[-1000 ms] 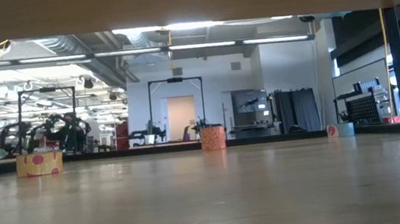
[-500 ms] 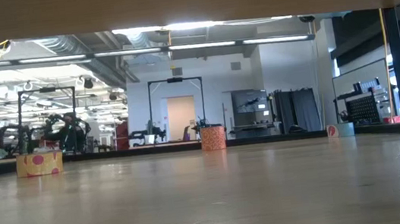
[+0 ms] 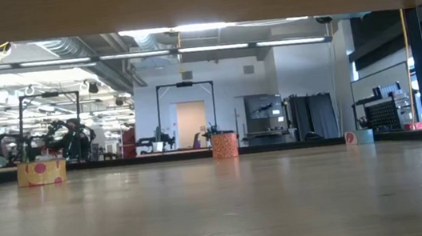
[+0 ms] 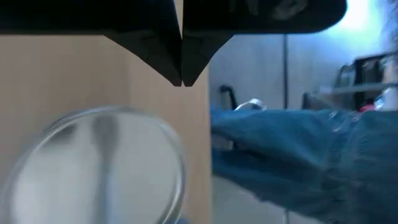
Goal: Pick and place cans onto a shelf
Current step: Put the right canned tomatoes on the shelf
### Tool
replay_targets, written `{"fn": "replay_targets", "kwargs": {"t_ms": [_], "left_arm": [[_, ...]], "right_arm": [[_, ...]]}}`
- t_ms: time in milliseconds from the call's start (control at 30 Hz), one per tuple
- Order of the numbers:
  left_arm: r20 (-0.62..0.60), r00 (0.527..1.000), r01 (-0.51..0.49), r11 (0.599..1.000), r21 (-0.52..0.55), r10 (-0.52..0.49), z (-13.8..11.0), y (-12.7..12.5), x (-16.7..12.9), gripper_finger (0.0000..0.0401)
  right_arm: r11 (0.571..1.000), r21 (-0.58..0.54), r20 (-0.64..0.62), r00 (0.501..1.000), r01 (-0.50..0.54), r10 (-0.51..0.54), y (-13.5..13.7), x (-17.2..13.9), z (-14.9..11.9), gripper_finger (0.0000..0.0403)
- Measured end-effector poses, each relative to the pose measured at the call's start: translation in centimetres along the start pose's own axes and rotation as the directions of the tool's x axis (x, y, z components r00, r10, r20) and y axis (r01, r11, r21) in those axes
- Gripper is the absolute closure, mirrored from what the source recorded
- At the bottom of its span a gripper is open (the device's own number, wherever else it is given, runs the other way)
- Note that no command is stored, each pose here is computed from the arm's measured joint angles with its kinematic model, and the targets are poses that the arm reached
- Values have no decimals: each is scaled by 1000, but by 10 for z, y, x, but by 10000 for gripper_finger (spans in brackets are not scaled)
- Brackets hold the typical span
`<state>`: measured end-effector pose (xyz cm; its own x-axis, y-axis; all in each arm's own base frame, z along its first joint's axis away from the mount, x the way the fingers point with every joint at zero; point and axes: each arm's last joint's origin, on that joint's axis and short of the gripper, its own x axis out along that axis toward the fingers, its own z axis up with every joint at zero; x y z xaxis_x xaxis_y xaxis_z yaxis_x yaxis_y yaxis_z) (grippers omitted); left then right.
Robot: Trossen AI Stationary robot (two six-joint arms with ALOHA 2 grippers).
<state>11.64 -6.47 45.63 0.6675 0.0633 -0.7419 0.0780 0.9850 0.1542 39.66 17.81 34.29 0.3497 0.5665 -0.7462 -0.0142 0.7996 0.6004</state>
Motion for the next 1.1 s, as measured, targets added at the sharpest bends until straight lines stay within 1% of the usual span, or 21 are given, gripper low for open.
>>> {"fn": "replay_targets", "kwargs": {"t_ms": [200, 367, 567, 833, 1100], "left_arm": [[0, 1000, 0, 999, 46, 0, 0, 0, 0, 401], [0, 1000, 0, 998, 56, 0, 0, 0, 0, 401], [0, 1000, 0, 997, 71, 0, 0, 0, 0, 401], [0, 1000, 0, 997, 71, 0, 0, 0, 0, 401], [0, 1000, 1, 997, 71, -1, 0, 0, 0, 401]], "right_arm": [[997, -56, 134, 990, 56, -48, 12, 10, 1, 403], [993, -13, 177, 978, 117, -113, 14, 15, -2, 403], [985, -3, 214, 962, 171, -167, 14, 17, -1, 403], [966, -16, 271, 931, 257, -243, 11, 17, 1, 403], [948, -27, 309, 904, 317, -294, 3, 14, 6, 403]]}}
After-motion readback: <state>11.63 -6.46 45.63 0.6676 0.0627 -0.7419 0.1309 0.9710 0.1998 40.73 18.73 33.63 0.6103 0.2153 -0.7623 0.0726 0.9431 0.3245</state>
